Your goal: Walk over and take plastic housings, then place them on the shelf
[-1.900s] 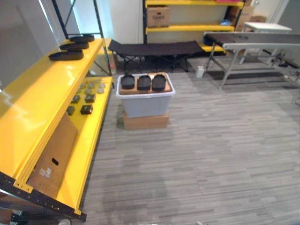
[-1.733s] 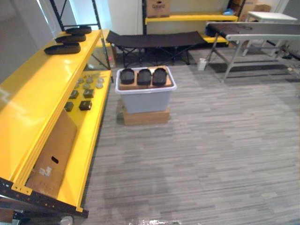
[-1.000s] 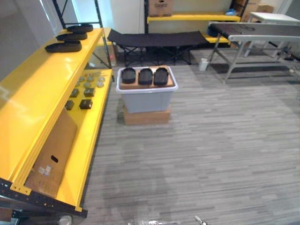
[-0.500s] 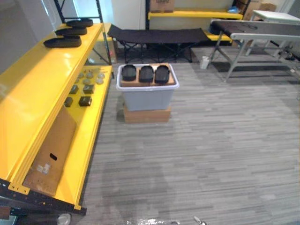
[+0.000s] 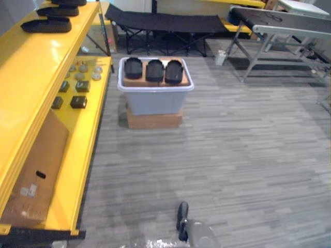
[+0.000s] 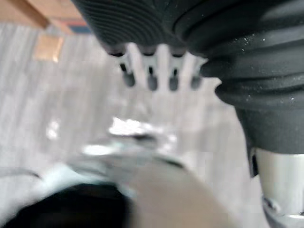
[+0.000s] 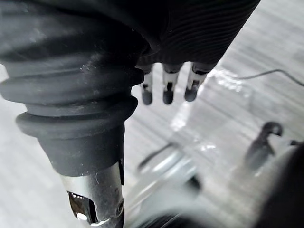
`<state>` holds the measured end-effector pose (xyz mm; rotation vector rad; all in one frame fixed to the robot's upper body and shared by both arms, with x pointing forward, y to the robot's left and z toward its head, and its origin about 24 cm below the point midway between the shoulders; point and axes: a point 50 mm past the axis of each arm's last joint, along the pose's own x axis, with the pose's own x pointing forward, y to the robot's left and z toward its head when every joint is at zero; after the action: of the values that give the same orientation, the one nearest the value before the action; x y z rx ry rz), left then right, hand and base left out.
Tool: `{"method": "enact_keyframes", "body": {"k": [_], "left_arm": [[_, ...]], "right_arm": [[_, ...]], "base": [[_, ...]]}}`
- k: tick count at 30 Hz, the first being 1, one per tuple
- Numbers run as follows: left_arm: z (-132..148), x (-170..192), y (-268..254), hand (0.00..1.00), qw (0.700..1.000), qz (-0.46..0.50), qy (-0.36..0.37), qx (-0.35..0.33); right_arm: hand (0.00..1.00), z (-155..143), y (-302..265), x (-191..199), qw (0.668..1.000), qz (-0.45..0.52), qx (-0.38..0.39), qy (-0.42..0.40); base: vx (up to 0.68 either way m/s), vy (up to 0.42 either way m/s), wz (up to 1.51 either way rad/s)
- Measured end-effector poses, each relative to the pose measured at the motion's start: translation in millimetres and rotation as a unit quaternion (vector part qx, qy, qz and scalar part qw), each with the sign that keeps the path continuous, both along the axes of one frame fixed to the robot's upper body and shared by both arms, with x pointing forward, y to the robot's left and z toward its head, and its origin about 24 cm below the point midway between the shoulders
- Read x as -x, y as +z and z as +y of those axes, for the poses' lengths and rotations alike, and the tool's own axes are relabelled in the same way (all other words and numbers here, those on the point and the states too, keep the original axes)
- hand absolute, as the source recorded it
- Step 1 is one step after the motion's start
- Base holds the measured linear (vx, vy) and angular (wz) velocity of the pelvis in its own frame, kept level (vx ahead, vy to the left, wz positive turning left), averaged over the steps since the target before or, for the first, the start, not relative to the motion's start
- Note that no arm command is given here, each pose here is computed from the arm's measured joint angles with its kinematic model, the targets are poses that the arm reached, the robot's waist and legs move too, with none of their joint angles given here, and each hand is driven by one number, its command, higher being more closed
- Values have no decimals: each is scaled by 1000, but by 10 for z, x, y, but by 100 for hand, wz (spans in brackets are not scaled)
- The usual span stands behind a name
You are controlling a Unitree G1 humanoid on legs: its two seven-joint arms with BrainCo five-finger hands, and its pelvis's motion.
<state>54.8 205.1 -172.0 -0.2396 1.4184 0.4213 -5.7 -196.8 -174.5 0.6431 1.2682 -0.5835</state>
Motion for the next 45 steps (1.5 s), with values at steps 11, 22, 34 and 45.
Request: {"method": "enact_keyframes", "body": {"k": [11,22,34,45], "left_arm": [[-86,-105,18,0,994,-46,92,28],[29,160,-3,0,999,-20,47,-3],[73,-581,150,0,990,-143,13,-15],[-79,-301,59,0,993,-108,40,-3]], "right_arm": [[0,-459,234,-1048,981,-155,104,44],[0,-190,198,-1162,981,-157,47,101],[0,-55,172,-1134,979,-171,51,99],[0,-119,353,-1358,902,-228,118,348]], "base": [[453,-184,-10],[428,188,16],[363,-37,30],[351,-227,7]]}}
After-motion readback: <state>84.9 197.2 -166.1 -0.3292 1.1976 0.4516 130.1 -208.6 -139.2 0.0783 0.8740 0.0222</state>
